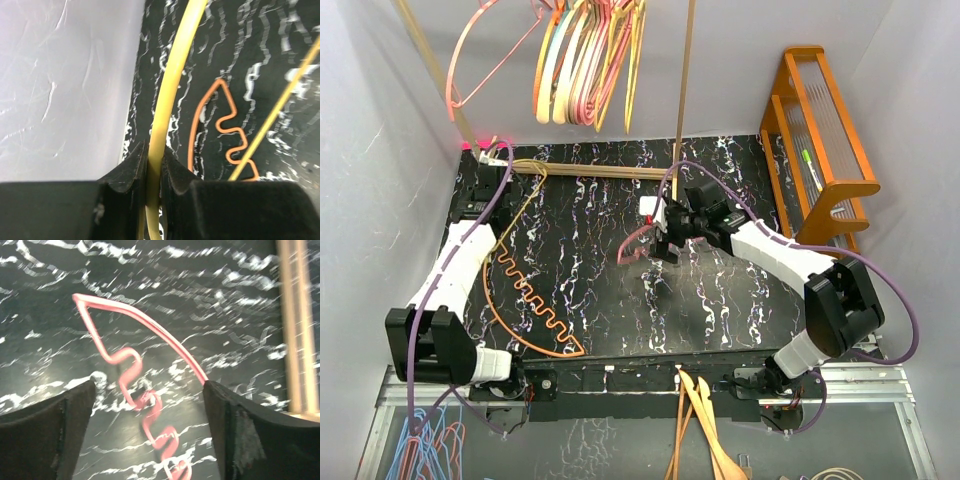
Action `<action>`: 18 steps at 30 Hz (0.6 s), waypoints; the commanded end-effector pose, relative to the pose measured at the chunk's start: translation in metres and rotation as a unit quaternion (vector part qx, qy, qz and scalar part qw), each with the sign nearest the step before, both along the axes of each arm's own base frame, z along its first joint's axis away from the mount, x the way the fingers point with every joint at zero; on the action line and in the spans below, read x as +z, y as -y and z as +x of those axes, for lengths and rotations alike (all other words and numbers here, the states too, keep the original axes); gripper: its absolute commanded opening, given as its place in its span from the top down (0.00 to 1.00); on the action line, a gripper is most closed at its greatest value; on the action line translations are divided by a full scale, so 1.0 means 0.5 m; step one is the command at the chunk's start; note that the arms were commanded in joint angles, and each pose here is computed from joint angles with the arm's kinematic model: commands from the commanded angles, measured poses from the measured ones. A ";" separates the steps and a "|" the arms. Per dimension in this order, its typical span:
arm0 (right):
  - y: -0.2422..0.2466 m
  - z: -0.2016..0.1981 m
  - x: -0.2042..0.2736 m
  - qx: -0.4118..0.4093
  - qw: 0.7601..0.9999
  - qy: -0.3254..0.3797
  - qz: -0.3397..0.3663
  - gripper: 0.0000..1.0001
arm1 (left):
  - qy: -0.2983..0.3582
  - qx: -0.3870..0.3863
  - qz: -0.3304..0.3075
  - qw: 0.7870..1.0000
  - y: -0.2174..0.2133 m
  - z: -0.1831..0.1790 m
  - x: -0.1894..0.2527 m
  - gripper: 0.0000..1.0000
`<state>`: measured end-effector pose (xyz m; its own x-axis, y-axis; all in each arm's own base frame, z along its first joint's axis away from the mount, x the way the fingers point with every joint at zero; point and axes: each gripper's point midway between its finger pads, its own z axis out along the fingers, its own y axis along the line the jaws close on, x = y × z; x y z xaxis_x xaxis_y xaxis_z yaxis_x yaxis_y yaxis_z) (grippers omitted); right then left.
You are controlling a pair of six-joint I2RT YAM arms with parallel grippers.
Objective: Organize the hangers
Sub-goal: Place the hanger at the center of the board.
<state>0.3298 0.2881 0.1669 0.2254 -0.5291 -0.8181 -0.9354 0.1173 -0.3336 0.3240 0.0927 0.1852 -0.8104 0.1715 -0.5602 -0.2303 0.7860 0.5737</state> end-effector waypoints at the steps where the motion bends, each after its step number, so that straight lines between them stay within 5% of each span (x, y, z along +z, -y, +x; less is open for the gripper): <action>1: 0.011 -0.062 -0.004 0.030 0.998 -0.058 0.003 0.02 | 0.123 -0.067 -0.064 0.988 0.055 0.041 0.142 1.00; 11: -0.022 -0.060 0.128 0.191 0.981 0.023 0.032 0.02 | -0.027 -0.234 -0.062 0.970 0.190 -0.080 0.049 1.00; 18: -0.089 0.008 0.194 0.236 0.963 0.020 0.127 0.02 | -0.025 -0.327 -0.073 0.942 0.276 -0.149 0.058 1.00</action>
